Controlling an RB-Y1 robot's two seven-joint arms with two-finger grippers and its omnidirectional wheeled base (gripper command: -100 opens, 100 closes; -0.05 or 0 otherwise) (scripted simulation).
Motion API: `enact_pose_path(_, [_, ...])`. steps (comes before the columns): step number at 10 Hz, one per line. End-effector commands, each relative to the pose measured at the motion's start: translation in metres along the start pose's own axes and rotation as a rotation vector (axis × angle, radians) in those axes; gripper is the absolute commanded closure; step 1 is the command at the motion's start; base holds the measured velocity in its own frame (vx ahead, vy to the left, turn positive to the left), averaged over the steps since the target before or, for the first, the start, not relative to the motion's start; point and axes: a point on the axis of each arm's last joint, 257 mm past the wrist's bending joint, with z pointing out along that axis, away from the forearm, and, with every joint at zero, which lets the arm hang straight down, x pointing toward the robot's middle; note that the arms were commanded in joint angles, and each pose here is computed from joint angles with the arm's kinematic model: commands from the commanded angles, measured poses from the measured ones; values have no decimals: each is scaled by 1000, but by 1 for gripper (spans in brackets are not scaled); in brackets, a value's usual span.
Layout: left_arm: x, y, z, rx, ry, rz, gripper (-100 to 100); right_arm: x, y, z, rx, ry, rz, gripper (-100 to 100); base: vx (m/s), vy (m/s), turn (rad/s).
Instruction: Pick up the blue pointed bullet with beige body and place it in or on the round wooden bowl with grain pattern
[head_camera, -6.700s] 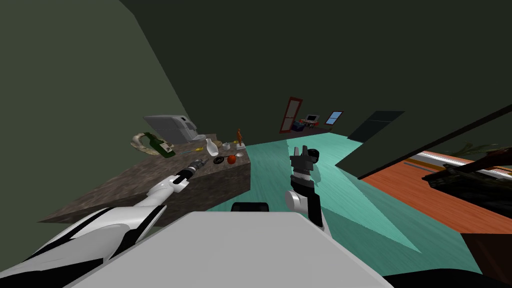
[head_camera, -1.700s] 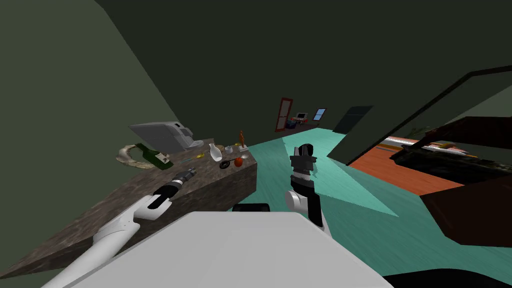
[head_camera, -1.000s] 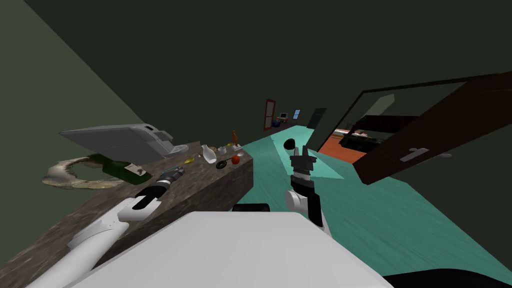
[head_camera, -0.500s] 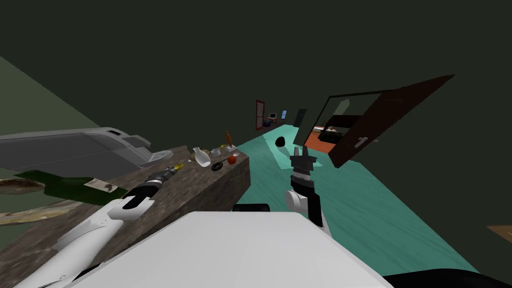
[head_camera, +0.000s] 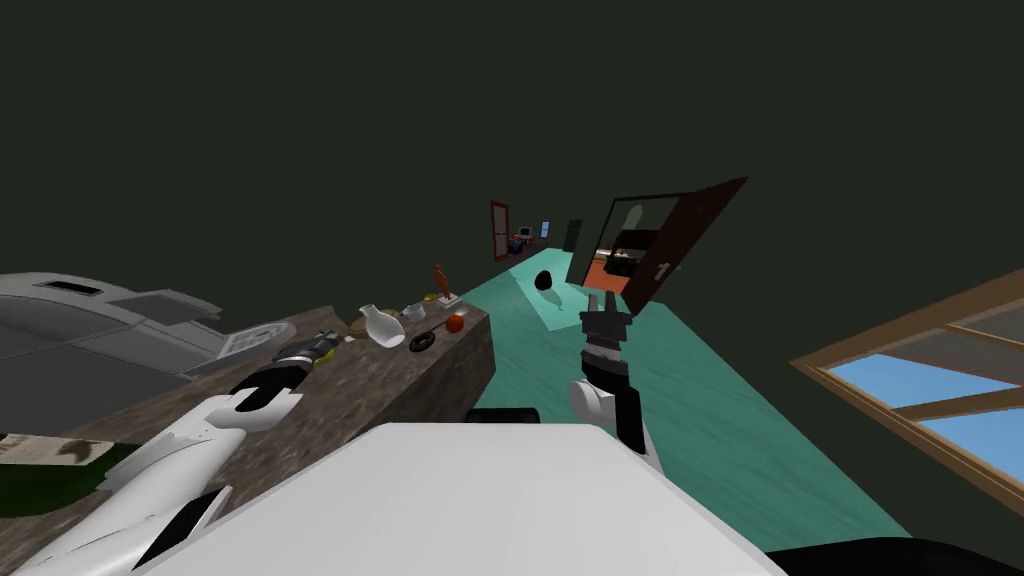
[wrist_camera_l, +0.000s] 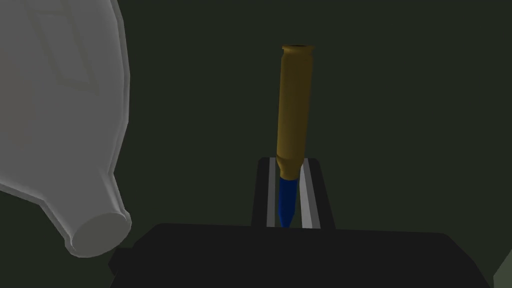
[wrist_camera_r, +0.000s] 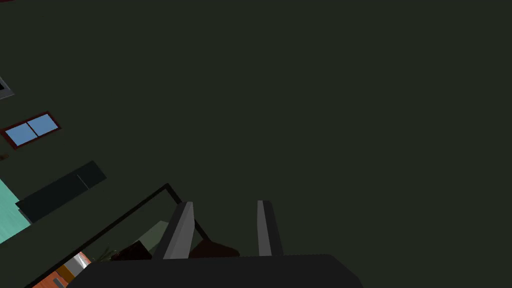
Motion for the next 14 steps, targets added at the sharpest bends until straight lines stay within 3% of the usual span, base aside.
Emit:
enact_pose_path(1, [-11, 10, 6, -22, -20, -2, 100, 0, 0, 0, 0, 0, 0, 0, -8, 148, -388])
enact_pose_path(2, [-11, 10, 6, -22, -20, -2, 100, 0, 0, 0, 0, 0, 0, 0, 6, 102, -77])
enact_pose_path(6, [-41, 24, 20, -57, -74, 4, 100, 0, 0, 0, 0, 0, 0, 0, -9, 86, -318])
enact_pose_path(7, [-36, 22, 20, -55, -65, 1, 100, 0, 0, 0, 0, 0, 0, 0, -6, 28, -90])
enact_pose_path(8, [-38, 21, 21, -52, -70, 3, -100, 0, 0, 0, 0, 0, 0, 0, 2, 6, 2])
enact_pose_path(12, [-38, 21, 21, -51, -71, 3, -100, 0, 0, 0, 0, 0, 0, 0, 0, 0, 0])
enact_pose_path(13, [-38, 21, 21, -51, -71, 3, 0, 0, 0, 0, 0, 0, 0, 0, 0, 0, 0])
enact_pose_path(14, [-57, 30, 27, -63, -79, 5, -100, 0, 0, 0, 0, 0, 0, 0, -64, -37, -121])
